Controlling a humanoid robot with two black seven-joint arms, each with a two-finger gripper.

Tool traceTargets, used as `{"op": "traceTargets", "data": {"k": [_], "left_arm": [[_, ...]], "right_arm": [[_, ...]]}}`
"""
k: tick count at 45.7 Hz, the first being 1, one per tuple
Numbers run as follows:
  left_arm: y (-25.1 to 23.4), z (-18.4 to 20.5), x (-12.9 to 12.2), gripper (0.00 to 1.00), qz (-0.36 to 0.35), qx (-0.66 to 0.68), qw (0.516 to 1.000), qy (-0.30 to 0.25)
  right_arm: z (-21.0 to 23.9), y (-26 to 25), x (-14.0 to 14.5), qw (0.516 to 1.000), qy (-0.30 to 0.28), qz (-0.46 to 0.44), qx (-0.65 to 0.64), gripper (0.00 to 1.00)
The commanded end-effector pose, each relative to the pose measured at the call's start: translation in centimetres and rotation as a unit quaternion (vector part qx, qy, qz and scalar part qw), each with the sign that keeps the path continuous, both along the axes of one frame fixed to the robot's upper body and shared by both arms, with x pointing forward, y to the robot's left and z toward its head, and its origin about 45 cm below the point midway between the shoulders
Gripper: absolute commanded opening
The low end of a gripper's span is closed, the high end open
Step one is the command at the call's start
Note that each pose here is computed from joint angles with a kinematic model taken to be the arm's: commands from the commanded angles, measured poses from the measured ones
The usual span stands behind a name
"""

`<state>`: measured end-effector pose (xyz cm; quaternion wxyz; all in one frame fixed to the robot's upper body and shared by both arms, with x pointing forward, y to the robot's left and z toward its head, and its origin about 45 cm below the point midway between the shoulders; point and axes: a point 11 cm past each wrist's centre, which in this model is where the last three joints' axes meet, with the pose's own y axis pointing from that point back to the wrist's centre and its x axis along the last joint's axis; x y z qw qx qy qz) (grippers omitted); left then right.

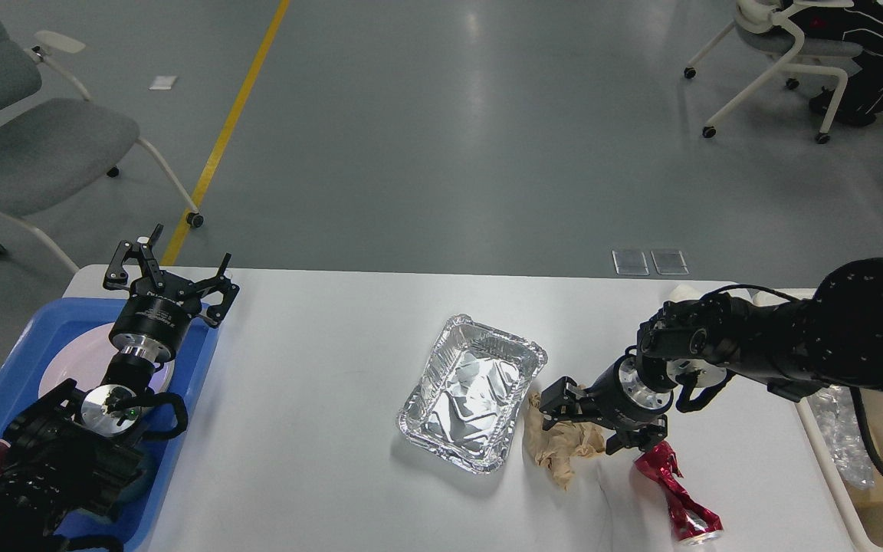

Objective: Tidy desktop
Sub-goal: 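Move the right gripper down onto the crumpled brown paper, then grasp the brown paper and carry it into the white bin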

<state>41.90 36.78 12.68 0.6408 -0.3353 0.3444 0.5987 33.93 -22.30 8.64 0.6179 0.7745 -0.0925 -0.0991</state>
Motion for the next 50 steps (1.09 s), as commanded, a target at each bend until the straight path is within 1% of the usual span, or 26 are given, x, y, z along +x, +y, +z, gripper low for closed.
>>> {"op": "traceTargets", "data": {"k": [1,2,3,6,7,8,9,10,13,21,27,31,35,40,46,50], "left_arm": [[0.0,0.0,0.0,0.96,0.000,0.000,1.000,0.000],[0.0,0.0,0.0,0.96,0.000,0.000,1.000,0.000],[0.0,0.0,0.0,0.96,0.000,0.000,1.000,0.000],[0.0,0.0,0.0,0.96,0.001,0.000,1.000,0.001],[0.0,0.0,0.0,0.96,0.000,0.000,1.000,0.000],[0.0,0.0,0.0,0.96,0.001,0.000,1.000,0.001],[0.0,0.0,0.0,0.96,0.001,0.000,1.000,0.001],[0.0,0.0,0.0,0.96,0.001,0.000,1.000,0.001],[0.0,0.0,0.0,0.96,0.000,0.000,1.000,0.000],[0.0,0.0,0.0,0.96,0.000,0.000,1.000,0.000],[0.0,0.0,0.0,0.96,0.000,0.000,1.000,0.000],[0.0,-0.1,0.0,0.96,0.000,0.000,1.000,0.001],[0.0,0.0,0.0,0.96,0.000,0.000,1.000,0.000],[0.0,-0.1,-0.1,0.96,0.001,0.000,1.000,0.001],[0.0,0.0,0.0,0.96,0.001,0.000,1.000,0.001],[0.0,0.0,0.0,0.96,0.000,0.000,1.000,0.000]], "right_arm": [[-0.6,-0.2,-0.2,1.000,-0.013,-0.008,-0.005,0.97],[-0.7,-0.3,-0.2,1.000,-0.016,-0.010,-0.007,0.93],[-0.8,-0.3,-0.2,1.000,-0.018,-0.011,-0.008,0.86],[-0.9,0.0,-0.6,1.000,-0.012,-0.007,-0.007,0.56],[-0.9,0.1,-0.7,1.000,-0.010,-0.004,-0.006,0.44],[-1.0,0.1,-1.0,1.000,-0.001,-0.002,-0.011,0.14],[-1.0,0.0,-1.1,1.000,0.002,-0.001,-0.014,0.02],[-1.1,-0.1,-1.3,1.000,0.008,0.000,-0.016,0.00],[-1.1,-0.3,-1.5,1.000,0.014,0.000,-0.024,0.00],[-0.2,-1.0,-0.5,0.999,-0.001,-0.005,-0.032,0.00],[2.4,-3.0,1.8,0.999,-0.030,-0.024,-0.037,0.00],[4.8,-4.2,3.4,0.997,-0.049,-0.036,-0.038,0.00],[8.0,-5.3,5.2,0.996,-0.068,-0.047,-0.032,0.00],[11.9,-6.0,6.4,0.995,-0.083,-0.055,-0.016,0.00],[17.7,-6.8,8.0,0.991,-0.120,-0.065,0.001,0.00],[22.3,-7.3,8.9,0.986,-0.151,-0.070,0.018,0.00]]}}
